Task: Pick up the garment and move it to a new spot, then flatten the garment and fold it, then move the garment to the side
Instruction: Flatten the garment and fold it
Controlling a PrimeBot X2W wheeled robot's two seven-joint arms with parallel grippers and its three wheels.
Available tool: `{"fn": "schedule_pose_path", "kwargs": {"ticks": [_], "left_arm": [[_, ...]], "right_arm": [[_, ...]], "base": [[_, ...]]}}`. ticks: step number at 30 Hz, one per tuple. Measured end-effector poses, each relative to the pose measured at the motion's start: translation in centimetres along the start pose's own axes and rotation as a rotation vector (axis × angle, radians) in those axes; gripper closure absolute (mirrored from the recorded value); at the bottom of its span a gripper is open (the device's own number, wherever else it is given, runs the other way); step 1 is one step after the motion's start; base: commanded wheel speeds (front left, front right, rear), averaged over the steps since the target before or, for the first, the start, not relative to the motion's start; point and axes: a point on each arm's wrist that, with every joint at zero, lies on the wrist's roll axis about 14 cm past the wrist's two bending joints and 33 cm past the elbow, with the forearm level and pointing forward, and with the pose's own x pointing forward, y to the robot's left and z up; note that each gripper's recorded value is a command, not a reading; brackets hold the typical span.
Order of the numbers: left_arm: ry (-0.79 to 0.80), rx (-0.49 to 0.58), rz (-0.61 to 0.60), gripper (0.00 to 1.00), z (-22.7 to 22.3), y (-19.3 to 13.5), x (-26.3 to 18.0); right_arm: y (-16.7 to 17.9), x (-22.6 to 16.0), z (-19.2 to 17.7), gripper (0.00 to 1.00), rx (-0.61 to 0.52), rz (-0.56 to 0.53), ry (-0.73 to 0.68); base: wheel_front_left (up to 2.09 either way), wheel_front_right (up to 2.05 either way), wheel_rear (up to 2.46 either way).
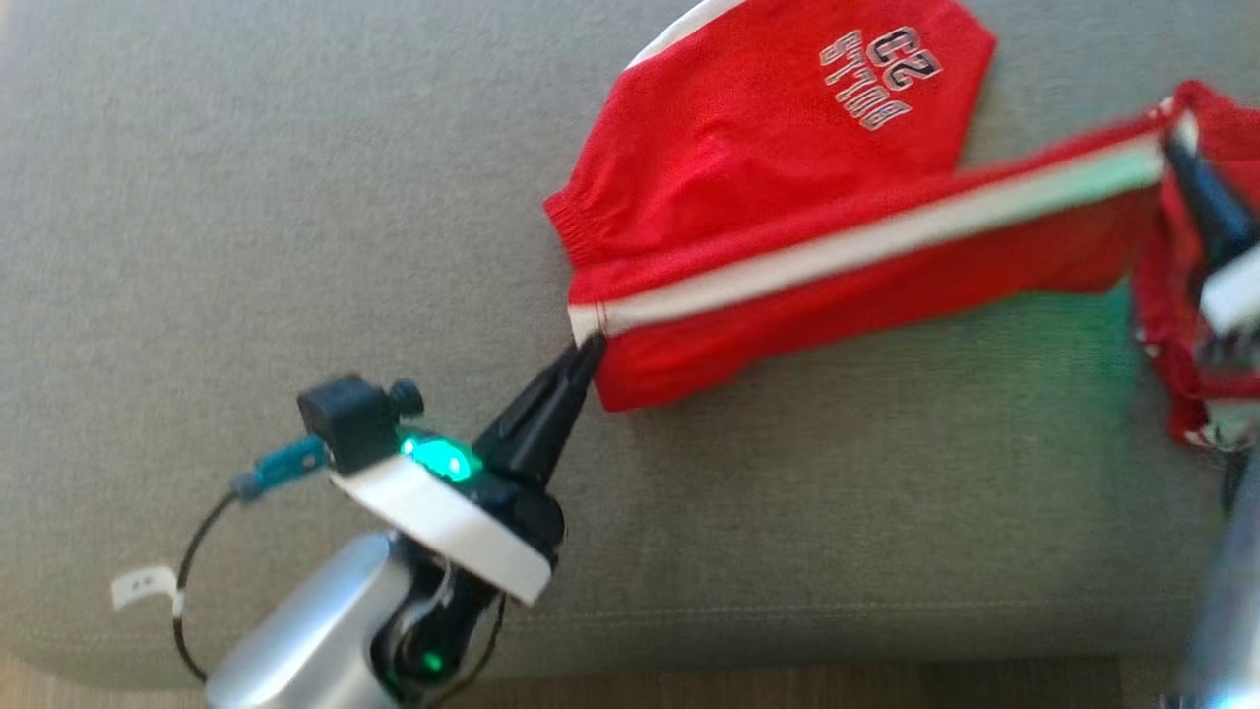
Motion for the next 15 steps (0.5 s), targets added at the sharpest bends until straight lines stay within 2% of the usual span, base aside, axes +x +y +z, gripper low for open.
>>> {"fn": "schedule_pose_path", "kwargs": {"ticks": [5, 12, 15], "left_arm": [[-0.019, 0.002, 0.032, 1.00, 1.4, 1.8, 1.4], [-0.093, -0.131, 0.102, 1.00, 2.9, 3.8, 3.1], [-0.113, -0.128, 0.121, 1.00, 3.6, 4.8, 3.3]], "right_arm": [[3.5, 5.0, 0.6, 1.00, -0.008, 0.053, 0.056], [6.9, 10.4, -0.5, 1.00, -0.036, 0.083, 0.133], [8.1, 12.1, -0.5, 1.00, -0.052, 0.093, 0.137]], "base": [[0.00, 0.00, 0.00], [0.00, 0.00, 0.00], [0.00, 0.00, 0.00]]}}
